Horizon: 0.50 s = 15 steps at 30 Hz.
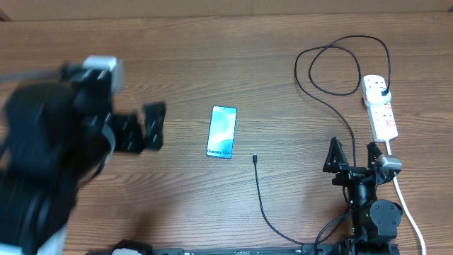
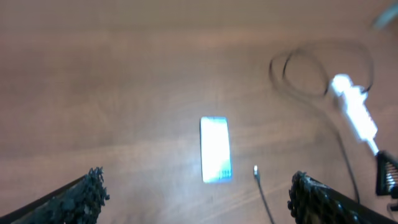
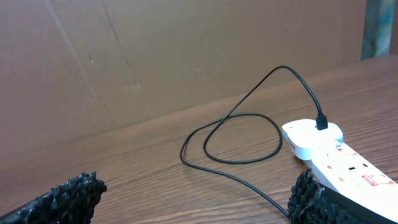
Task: Plug charger to phone and switch on socket
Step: 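Move the left gripper over the blue phone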
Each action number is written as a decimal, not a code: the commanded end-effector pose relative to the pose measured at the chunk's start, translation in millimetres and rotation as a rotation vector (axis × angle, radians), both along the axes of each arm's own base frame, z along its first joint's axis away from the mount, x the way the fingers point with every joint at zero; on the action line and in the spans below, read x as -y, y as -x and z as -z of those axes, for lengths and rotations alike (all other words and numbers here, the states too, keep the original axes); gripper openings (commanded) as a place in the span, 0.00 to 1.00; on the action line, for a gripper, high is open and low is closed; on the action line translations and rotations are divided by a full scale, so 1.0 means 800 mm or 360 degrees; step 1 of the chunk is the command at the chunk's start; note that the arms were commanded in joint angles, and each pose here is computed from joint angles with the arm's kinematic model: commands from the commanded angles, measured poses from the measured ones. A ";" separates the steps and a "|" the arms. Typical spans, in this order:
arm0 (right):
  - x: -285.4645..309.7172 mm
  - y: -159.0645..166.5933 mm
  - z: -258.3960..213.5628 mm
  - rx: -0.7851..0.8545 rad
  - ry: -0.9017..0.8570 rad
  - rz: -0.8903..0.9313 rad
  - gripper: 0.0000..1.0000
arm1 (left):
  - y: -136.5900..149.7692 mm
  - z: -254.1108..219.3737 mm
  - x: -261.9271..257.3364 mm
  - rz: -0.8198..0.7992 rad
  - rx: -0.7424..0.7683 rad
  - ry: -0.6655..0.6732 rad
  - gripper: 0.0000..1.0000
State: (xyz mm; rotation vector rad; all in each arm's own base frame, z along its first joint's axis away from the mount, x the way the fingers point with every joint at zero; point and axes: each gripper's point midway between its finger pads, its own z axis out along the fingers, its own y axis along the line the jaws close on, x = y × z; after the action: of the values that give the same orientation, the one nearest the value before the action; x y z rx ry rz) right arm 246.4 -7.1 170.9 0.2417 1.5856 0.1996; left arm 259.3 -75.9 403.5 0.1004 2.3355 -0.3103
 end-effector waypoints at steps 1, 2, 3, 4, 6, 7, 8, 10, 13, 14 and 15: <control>-0.001 0.000 0.002 0.0007 0.0003 -0.0009 1.00 | -0.035 0.025 0.022 0.0073 -0.0199 0.0039 0.99; -0.001 0.000 0.002 0.0007 0.0003 -0.0009 1.00 | -0.047 0.039 0.029 0.0092 -0.0262 0.0049 0.99; -0.001 0.000 0.002 0.0007 0.0003 -0.0009 1.00 | -0.061 0.053 0.034 0.0096 -0.0319 0.0045 0.99; -0.001 0.000 0.002 0.0007 0.0003 -0.0009 1.00 | -0.074 0.065 0.036 0.0095 -0.0359 0.0036 1.00; -0.001 0.000 0.002 0.0007 0.0003 -0.0009 1.00 | -0.097 0.094 0.043 0.0095 -0.0466 0.0020 0.99; -0.001 0.000 0.002 0.0007 0.0003 -0.0009 1.00 | -0.110 0.116 0.046 0.0093 -0.0549 0.0008 1.00; -0.001 0.000 0.002 0.0007 0.0003 -0.0009 1.00 | -0.114 0.126 0.048 0.0098 -0.0589 0.0008 0.99; -0.001 0.000 0.002 0.0007 0.0003 -0.0009 1.00 | -0.124 0.157 0.057 0.0120 -0.0727 0.0022 0.87; -0.001 0.000 0.002 0.0007 0.0003 -0.0009 1.00 | -0.137 0.201 0.071 0.0156 -0.0912 0.0064 0.27; -0.001 0.000 0.002 0.0007 0.0003 -0.0009 1.00 | -0.140 0.216 0.074 0.0156 -0.0969 0.0065 0.04; -0.001 0.000 0.002 0.0007 0.0003 -0.0009 1.00 | -0.142 0.229 0.075 0.0144 -0.1025 0.0061 0.04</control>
State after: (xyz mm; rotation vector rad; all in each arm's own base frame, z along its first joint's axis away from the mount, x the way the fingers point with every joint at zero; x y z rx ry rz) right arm 246.4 -7.3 170.9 0.2423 1.5854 0.1990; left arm 368.5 -125.5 234.3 0.1054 2.9158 -0.4065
